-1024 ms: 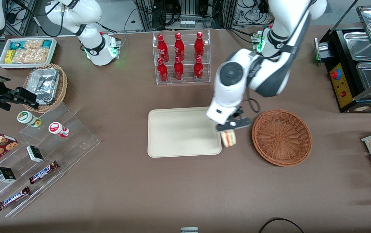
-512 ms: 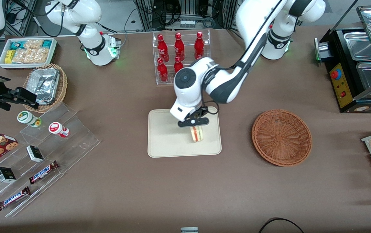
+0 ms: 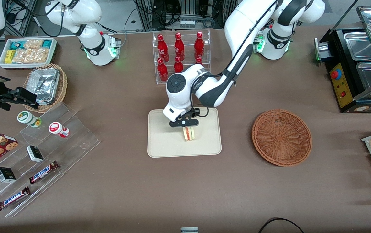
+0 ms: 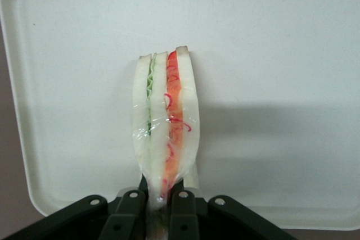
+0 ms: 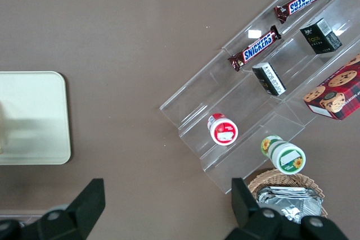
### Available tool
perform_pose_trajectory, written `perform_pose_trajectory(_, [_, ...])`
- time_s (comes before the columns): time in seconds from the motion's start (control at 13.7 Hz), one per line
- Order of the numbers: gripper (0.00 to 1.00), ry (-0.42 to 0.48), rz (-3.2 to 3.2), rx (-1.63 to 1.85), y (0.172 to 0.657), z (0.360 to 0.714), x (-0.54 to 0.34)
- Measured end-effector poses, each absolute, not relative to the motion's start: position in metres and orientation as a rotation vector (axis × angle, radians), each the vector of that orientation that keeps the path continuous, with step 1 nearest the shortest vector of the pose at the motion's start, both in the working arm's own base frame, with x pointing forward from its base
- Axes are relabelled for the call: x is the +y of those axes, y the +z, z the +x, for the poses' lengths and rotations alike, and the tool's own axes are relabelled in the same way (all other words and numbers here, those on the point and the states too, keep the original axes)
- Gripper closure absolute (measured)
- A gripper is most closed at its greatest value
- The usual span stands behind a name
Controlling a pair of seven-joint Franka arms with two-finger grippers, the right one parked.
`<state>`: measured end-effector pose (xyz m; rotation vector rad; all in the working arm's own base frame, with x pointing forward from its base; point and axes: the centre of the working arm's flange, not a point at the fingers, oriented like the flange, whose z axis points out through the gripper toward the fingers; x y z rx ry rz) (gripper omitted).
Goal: Place sandwich from basket to tray
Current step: 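Lower the sandwich onto the tray and open the left gripper, then raise the left gripper off the sandwich and withdraw it past the basket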
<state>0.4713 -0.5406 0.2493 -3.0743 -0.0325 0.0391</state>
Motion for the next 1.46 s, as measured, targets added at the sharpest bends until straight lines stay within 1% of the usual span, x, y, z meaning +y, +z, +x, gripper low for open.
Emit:
perform_pose_trajectory(0.15, [0.85, 0.048, -3.070, -0.025, 0.240, 0.468, -0.543])
perform_pose_trajectory(0.29, [0.82, 0.048, -3.069, -0.017, 0.238, 0.466, -0.545])
perform_pose_trajectory(0.44, [0.64, 0.046, -3.070, -0.016, 0.239, 0.466, -0.546])
perform_pose_trajectory(0.66, [0.34, 0.021, -3.085, -0.024, 0.251, 0.472, -0.547])
perform_pose_trajectory(0.88, [0.04, -0.027, -3.104, -0.051, 0.296, 0.482, -0.544])
perform_pose_trajectory(0.95, [0.00, -0.044, -3.105, -0.076, 0.318, 0.488, -0.537])
perform_pose_trajectory(1.24, [0.00, -0.060, -3.073, -0.227, 0.422, 0.529, -0.461])
perform_pose_trajectory(1.46, [0.00, -0.035, -3.045, -0.232, 0.477, 0.562, -0.376])
